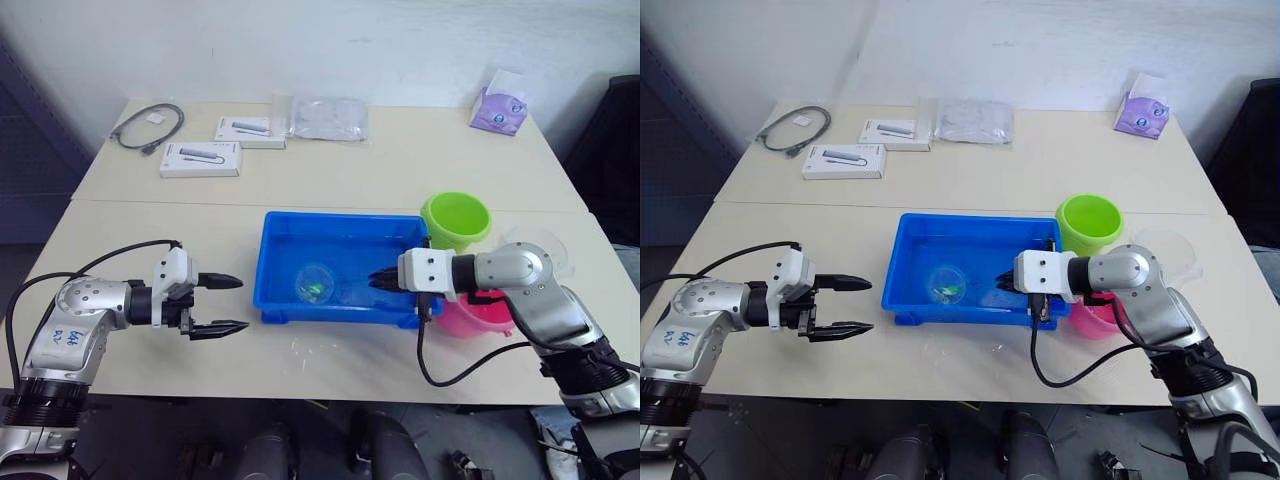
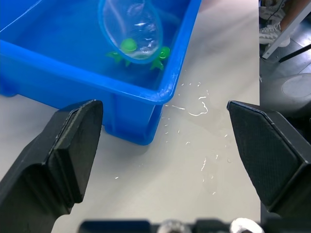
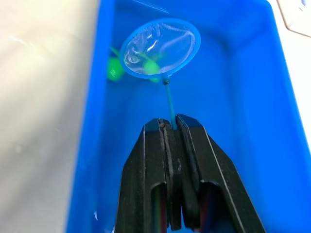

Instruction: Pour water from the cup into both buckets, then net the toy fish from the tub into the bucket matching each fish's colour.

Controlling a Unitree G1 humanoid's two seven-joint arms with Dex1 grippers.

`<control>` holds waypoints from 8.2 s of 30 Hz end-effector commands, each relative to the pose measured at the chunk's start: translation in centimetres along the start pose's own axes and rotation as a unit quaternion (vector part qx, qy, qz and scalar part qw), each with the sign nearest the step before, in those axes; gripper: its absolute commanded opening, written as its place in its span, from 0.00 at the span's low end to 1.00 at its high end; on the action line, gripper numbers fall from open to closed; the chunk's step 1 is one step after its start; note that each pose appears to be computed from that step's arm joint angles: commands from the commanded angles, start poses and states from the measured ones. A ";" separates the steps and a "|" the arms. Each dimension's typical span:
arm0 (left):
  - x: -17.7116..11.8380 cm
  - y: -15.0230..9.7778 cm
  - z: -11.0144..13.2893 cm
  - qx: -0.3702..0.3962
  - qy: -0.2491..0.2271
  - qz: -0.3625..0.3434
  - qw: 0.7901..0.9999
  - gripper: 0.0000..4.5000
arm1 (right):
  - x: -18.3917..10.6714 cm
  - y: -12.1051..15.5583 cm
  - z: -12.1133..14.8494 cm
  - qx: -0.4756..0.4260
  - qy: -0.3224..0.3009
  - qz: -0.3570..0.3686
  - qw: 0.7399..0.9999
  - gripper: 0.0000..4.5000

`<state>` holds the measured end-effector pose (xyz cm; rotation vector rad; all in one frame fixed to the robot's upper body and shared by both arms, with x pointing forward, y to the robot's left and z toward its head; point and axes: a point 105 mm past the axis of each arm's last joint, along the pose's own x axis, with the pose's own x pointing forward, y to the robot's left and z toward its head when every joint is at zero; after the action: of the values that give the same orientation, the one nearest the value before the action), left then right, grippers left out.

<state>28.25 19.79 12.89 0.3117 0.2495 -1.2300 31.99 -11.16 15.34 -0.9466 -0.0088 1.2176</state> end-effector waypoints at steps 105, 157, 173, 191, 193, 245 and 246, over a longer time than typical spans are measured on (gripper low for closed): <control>5.0 2.1 8.0 0.006 -0.187 -0.006 0.982 0.98 | -19.4 -3.6 -8.0 -0.107 0.249 -0.435 0.859 0.00; -1.2 2.3 2.8 0.026 -0.112 0.142 0.983 0.98 | 1.1 -1.7 1.8 0.355 -0.014 -0.136 0.925 0.00; 2.1 1.4 7.3 0.066 -0.171 0.058 0.981 0.98 | -10.0 0.7 0.5 0.352 -0.048 -0.236 0.904 0.00; 5.2 0.9 7.9 0.060 -0.195 0.011 0.979 0.98 | -19.4 -3.3 -6.0 0.186 0.111 -0.464 0.859 0.00; 5.4 0.9 8.0 0.060 -0.197 0.011 0.979 0.98 | -19.0 -3.1 -6.6 0.107 0.165 -0.443 0.875 0.00; -1.3 -5.5 6.7 0.128 -0.092 -0.150 0.976 0.98 | -5.4 8.7 3.7 0.244 -0.166 0.037 0.955 0.00; -1.5 -5.8 5.8 0.128 -0.071 -0.158 0.977 0.98 | -4.7 9.3 3.6 0.244 -0.168 0.045 0.954 0.00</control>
<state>23.20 17.24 18.31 0.3326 0.0084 -1.5470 21.88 -13.44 14.52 -0.2866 0.0749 1.3156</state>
